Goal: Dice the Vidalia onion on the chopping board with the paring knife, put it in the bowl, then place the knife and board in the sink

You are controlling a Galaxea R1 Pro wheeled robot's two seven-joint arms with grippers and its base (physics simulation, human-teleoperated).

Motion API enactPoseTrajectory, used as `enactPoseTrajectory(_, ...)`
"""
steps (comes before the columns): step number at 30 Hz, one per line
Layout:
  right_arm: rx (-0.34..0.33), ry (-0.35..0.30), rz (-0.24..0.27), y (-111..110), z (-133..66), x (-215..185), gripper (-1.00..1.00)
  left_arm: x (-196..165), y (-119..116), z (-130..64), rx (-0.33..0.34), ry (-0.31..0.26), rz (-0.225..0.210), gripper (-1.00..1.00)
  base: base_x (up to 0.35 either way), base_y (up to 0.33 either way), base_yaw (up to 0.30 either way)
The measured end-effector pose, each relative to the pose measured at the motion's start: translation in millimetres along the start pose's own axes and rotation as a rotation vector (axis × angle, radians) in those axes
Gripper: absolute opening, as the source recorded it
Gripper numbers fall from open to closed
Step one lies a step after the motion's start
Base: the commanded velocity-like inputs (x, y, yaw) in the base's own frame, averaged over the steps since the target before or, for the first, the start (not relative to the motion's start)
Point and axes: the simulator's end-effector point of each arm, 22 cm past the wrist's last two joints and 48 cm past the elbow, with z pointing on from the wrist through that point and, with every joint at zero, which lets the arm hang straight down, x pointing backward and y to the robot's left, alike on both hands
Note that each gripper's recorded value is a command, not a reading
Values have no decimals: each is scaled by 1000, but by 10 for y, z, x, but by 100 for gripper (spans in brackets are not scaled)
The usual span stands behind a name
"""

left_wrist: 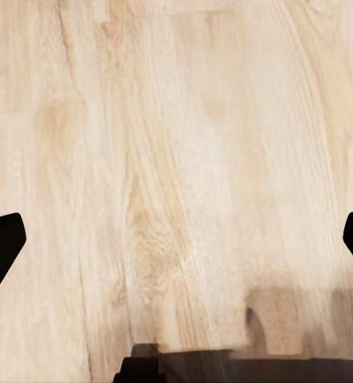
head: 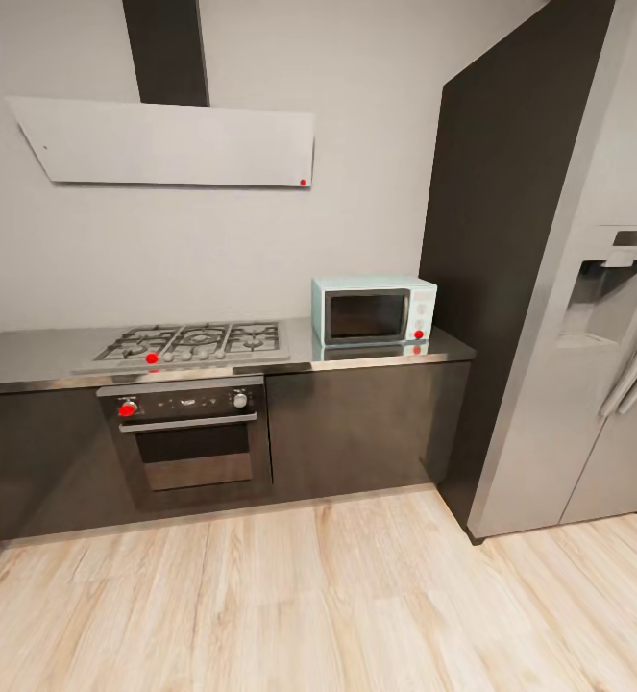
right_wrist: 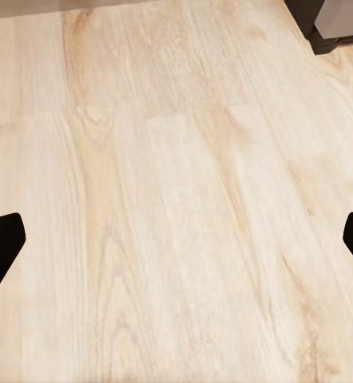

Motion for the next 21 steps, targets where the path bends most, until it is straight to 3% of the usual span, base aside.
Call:
enactPoseTrajectory(9, 3, 12, -7, -44, -7, 56, 100, 182, 5, -4, 0, 38, 1, 100, 0, 0, 35)
enactPoseTrajectory(21, 4, 31, -9, -56, -22, 143, 100, 289, 2, -9, 0, 61, 1, 100, 0, 0, 253)
